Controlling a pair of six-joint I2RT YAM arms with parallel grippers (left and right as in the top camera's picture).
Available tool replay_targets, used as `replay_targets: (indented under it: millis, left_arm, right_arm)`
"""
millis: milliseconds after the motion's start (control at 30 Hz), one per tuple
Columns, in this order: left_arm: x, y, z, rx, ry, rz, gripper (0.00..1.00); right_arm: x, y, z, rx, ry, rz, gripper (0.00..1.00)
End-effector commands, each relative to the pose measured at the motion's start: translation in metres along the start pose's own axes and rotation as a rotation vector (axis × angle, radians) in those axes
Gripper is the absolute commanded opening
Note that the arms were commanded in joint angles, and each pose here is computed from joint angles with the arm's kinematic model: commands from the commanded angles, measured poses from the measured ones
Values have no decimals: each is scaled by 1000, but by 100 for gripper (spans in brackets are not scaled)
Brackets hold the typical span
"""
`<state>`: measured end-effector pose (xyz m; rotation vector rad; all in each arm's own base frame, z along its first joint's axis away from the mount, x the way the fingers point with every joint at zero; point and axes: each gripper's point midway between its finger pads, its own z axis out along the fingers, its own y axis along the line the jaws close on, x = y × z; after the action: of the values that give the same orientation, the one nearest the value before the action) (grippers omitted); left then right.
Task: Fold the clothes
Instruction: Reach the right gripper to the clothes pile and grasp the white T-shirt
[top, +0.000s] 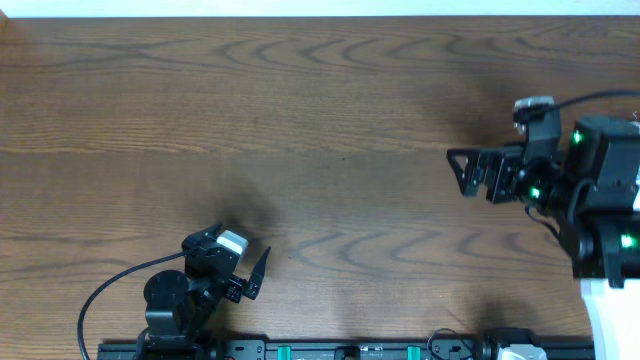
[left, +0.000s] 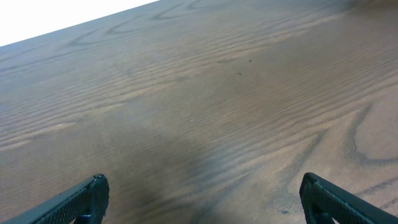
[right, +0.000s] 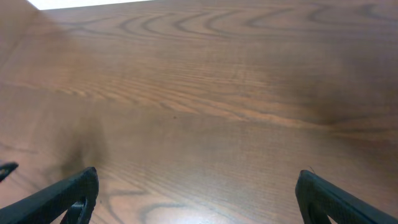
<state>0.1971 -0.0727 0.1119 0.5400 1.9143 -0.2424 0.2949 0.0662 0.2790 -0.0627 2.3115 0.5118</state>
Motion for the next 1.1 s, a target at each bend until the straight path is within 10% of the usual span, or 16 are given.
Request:
replay_targets:
  millis: [0,500,1067]
  left_arm:
    - [6,0,3,1,10,3,98]
    - [6,0,3,1,10,3,98]
    - [6,0,3,1,10,3,98]
  right_arm:
    - [-5,-10,9,53,21,77,99]
    - [6,-64,21,329,68,222,99]
    - [70,-238,-83,926,30,853,99]
